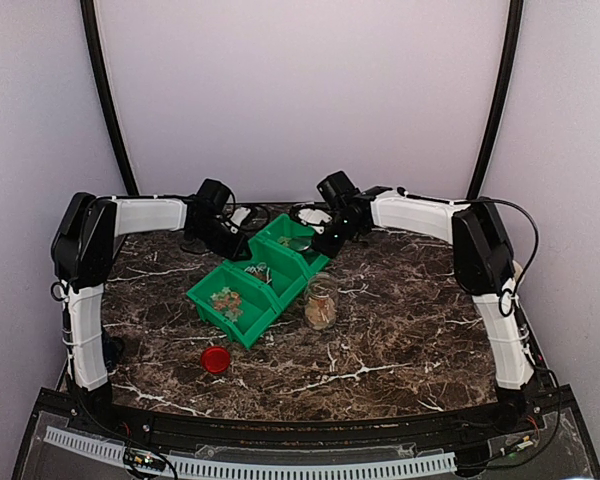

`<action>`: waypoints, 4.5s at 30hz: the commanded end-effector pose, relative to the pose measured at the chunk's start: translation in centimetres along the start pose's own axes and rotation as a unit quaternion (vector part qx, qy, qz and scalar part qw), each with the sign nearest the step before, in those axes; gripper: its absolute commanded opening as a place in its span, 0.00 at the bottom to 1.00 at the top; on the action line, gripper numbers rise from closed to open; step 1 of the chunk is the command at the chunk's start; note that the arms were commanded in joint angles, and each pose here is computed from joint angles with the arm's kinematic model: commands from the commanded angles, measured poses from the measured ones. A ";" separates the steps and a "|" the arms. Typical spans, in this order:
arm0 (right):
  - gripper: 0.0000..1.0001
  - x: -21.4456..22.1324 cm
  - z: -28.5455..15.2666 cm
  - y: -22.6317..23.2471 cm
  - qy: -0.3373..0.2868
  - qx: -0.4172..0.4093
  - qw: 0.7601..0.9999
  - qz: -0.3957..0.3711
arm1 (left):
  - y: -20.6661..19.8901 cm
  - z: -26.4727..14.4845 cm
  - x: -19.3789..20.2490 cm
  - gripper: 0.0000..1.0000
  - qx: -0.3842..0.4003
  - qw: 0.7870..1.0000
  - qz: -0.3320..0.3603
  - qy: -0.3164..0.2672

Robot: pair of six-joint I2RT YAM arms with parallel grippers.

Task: Pack the candies
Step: Scoop the fake candies from the storage box, then place the fake candies in the packing bottle.

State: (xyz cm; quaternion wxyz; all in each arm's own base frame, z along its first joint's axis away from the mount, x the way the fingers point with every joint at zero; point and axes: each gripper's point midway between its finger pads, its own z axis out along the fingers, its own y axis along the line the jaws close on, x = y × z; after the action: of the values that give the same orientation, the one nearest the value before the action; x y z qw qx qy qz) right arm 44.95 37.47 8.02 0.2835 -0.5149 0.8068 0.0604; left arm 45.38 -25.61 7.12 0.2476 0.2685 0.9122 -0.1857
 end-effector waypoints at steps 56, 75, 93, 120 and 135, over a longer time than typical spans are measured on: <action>0.00 -0.1 -1.8 1.1 -0.239 0.039 0.963 0.119 | -3.1 -6.8 -6.7 0.00 0.025 0.993 0.022 -0.115; 0.00 -1.0 -8.3 -0.6 -0.301 0.094 0.940 0.128 | -2.2 -6.7 -6.2 0.00 0.014 0.994 0.000 -0.104; 0.00 1.4 -16.0 2.7 -0.240 0.092 0.963 0.077 | -0.8 -7.2 -5.6 0.00 -0.017 0.995 -0.033 -0.092; 0.00 7.7 -22.7 11.3 -0.098 0.065 0.993 0.018 | -0.2 -7.0 -5.4 0.00 -0.019 0.995 -0.046 -0.088; 0.00 7.8 -23.7 11.9 -0.032 0.086 0.996 -0.011 | -0.2 -7.0 -5.4 0.00 -0.021 0.995 -0.046 -0.088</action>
State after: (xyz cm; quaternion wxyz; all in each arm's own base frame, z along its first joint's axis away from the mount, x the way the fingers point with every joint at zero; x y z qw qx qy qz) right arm 22.88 27.55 20.10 0.3452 -0.5021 0.7928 0.0163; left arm 45.43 -23.58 8.33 0.2476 0.2061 0.9325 -0.1630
